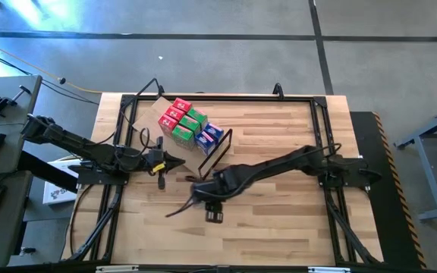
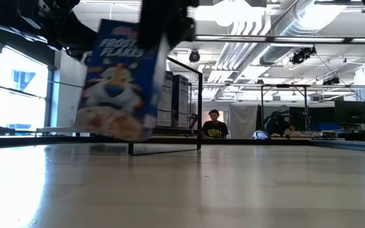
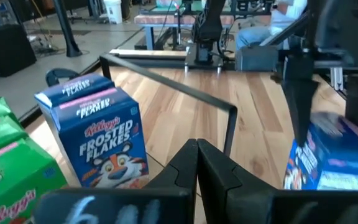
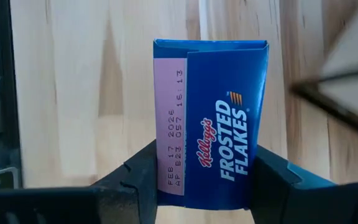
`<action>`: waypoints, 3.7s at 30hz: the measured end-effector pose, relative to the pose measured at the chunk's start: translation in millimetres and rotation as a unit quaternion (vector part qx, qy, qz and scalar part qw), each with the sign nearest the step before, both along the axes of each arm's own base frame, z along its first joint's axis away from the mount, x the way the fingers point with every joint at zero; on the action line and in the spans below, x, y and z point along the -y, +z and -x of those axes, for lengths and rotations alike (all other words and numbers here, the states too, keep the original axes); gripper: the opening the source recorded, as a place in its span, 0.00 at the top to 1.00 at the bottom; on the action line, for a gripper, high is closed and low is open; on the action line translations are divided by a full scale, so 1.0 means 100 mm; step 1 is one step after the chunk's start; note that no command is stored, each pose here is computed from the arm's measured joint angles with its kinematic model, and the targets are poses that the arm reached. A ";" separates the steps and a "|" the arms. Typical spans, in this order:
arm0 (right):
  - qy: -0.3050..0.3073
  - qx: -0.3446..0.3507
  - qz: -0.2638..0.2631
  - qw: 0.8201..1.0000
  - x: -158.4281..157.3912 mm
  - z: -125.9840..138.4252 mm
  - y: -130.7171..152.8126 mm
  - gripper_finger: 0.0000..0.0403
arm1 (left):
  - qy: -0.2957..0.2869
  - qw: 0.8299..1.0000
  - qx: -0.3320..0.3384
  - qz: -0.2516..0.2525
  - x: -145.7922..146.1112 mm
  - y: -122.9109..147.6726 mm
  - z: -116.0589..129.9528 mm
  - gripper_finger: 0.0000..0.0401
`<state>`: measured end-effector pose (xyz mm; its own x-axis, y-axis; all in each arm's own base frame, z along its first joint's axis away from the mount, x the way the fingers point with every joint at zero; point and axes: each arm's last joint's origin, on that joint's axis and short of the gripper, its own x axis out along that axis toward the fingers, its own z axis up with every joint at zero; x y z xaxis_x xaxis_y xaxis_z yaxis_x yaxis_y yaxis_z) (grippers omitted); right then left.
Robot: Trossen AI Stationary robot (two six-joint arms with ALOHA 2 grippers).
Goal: Stack cereal on shelf
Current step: Put the blue cereal on the shelf
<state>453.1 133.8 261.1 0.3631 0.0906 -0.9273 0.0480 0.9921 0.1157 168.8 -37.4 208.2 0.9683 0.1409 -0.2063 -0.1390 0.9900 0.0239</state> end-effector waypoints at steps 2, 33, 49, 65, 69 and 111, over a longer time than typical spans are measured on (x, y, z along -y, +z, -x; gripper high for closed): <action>0.015 0.010 0.005 1.000 0.00 -0.11 -0.04 0.58 | 0.000 1.000 -0.005 0.002 0.00 -0.01 0.00 1.00; 0.060 0.085 0.152 0.983 -0.38 0.18 0.45 0.65 | -0.133 0.990 -0.009 0.035 0.12 0.07 -0.01 0.97; 0.022 0.285 0.086 0.954 -0.39 0.95 -0.32 0.99 | -0.175 0.956 -0.237 -0.002 0.68 0.38 -0.33 0.61; 0.037 0.373 0.070 0.924 -0.29 1.38 -0.45 1.00 | -0.117 0.915 -0.386 -0.020 0.92 0.42 -0.97 0.26; 0.044 0.373 0.070 0.924 -0.30 1.38 -0.45 1.00 | -0.104 0.905 -0.412 -0.023 0.87 0.33 -1.04 0.26; 0.047 0.366 0.072 0.927 -0.30 1.39 -0.47 1.00 | -0.163 0.848 -0.459 -0.209 0.29 0.72 -0.59 0.56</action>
<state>314.4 163.4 214.4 0.8962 0.0492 -0.4409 -0.0795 0.9956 -0.0504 228.3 -66.7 280.6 0.4281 0.1434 -0.8923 0.4069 0.8510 0.3320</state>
